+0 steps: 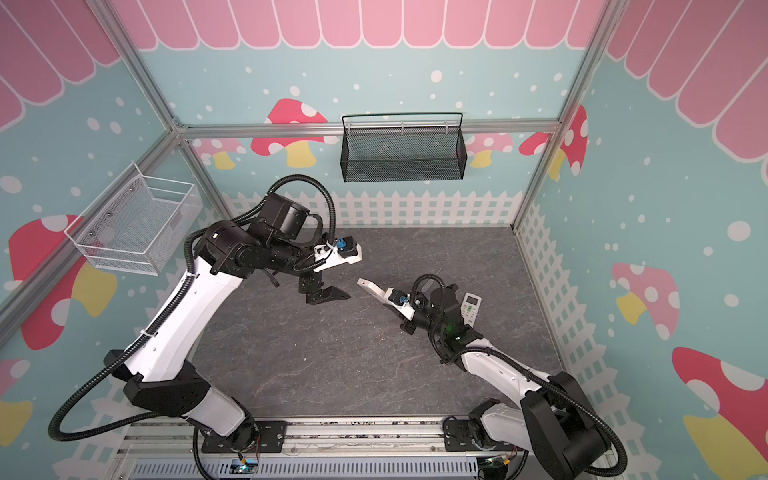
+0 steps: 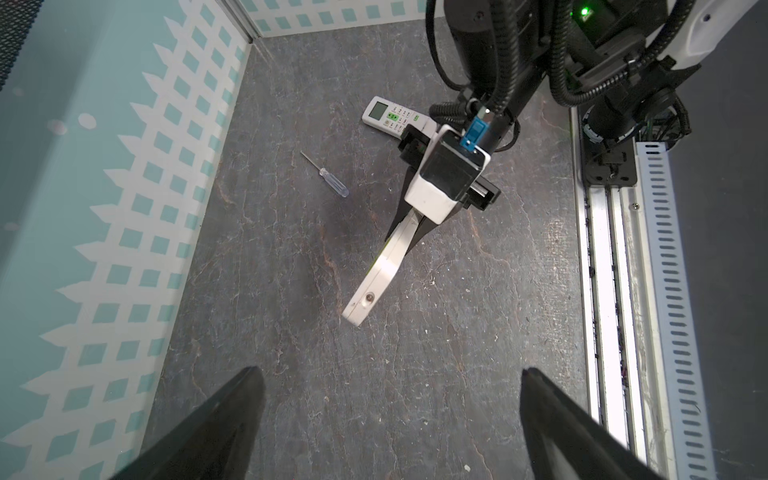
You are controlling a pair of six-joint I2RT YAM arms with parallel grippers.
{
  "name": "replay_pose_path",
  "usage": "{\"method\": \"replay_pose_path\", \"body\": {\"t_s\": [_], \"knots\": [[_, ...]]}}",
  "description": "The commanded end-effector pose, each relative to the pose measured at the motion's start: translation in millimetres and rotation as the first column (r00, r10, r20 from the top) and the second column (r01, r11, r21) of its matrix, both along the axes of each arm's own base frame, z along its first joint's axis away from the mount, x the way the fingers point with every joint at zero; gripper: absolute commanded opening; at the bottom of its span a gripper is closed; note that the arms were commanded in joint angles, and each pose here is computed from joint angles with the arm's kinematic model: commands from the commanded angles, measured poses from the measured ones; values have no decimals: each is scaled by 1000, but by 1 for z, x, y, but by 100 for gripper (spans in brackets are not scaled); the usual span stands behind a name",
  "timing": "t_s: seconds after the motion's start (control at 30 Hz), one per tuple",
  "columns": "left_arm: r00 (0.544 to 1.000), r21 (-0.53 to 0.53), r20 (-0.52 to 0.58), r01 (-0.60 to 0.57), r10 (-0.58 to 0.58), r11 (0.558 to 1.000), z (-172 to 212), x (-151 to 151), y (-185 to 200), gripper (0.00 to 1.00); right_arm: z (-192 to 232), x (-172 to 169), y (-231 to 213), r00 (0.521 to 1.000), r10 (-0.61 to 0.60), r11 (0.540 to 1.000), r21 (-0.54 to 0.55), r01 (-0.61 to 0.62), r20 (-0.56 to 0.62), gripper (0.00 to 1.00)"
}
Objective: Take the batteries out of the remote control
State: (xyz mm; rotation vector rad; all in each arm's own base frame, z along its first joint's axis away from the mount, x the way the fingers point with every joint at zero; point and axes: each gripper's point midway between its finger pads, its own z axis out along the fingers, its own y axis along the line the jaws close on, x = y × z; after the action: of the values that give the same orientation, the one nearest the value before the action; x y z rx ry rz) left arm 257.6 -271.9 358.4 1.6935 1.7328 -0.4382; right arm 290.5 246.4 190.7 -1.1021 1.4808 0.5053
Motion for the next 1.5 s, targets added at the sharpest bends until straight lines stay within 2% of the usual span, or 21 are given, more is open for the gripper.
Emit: {"method": "replay_pose_path", "body": {"t_s": [0.0, 0.17, 0.5, 0.6, 0.77, 0.83, 0.97, 1.13, 1.2, 1.27, 1.37, 1.47], "knots": [[994, 25, -11, 105, -104, 994, -13, -5, -8, 94, 30, -7, 13, 993, 113, 985, 134, -108, -34, 3], [985, 38, -11, 171, -170, 985, -25, 2, -24, 92, 46, -4, 16, 987, 160, 966, 209, -149, -33, 3], [985, 40, 4, 170, -171, 985, -38, 30, -46, 86, 47, 3, 30, 969, 242, 953, 199, -228, -49, 3], [985, 51, -9, 171, -171, 984, -46, 32, -46, 77, 49, 5, 32, 969, 246, 952, 195, -234, -38, 4], [987, 74, -29, 159, -158, 984, -56, 33, -44, 54, 49, 3, 33, 965, 260, 949, 193, -249, -32, 3], [987, 82, -34, 161, -159, 984, -60, 33, -43, 49, 48, 3, 33, 964, 263, 949, 191, -252, -29, 3], [989, 86, -37, 148, -145, 985, -62, 35, -42, 32, 54, 2, 32, 964, 267, 946, 196, -259, -12, 3], [990, 96, -45, 135, -131, 986, -67, 38, -41, 20, 58, 1, 33, 963, 269, 941, 216, -262, -2, 6], [991, 91, -49, 128, -124, 988, -65, 37, -41, 13, 61, -1, 32, 963, 269, 938, 227, -262, 3, 13], [991, 86, -52, 125, -121, 988, -64, 36, -41, 7, 63, -1, 29, 969, 245, 941, 237, -242, 17, 29], [995, 77, -61, 89, -85, 993, -62, 39, -40, 6, 65, 1, 23, 979, 202, 948, 249, -199, 14, 51], [997, 73, -76, 40, -34, 997, -59, 40, -36, 6, 70, -6, 15, 983, 180, 948, 262, -182, 33, 61]]}}
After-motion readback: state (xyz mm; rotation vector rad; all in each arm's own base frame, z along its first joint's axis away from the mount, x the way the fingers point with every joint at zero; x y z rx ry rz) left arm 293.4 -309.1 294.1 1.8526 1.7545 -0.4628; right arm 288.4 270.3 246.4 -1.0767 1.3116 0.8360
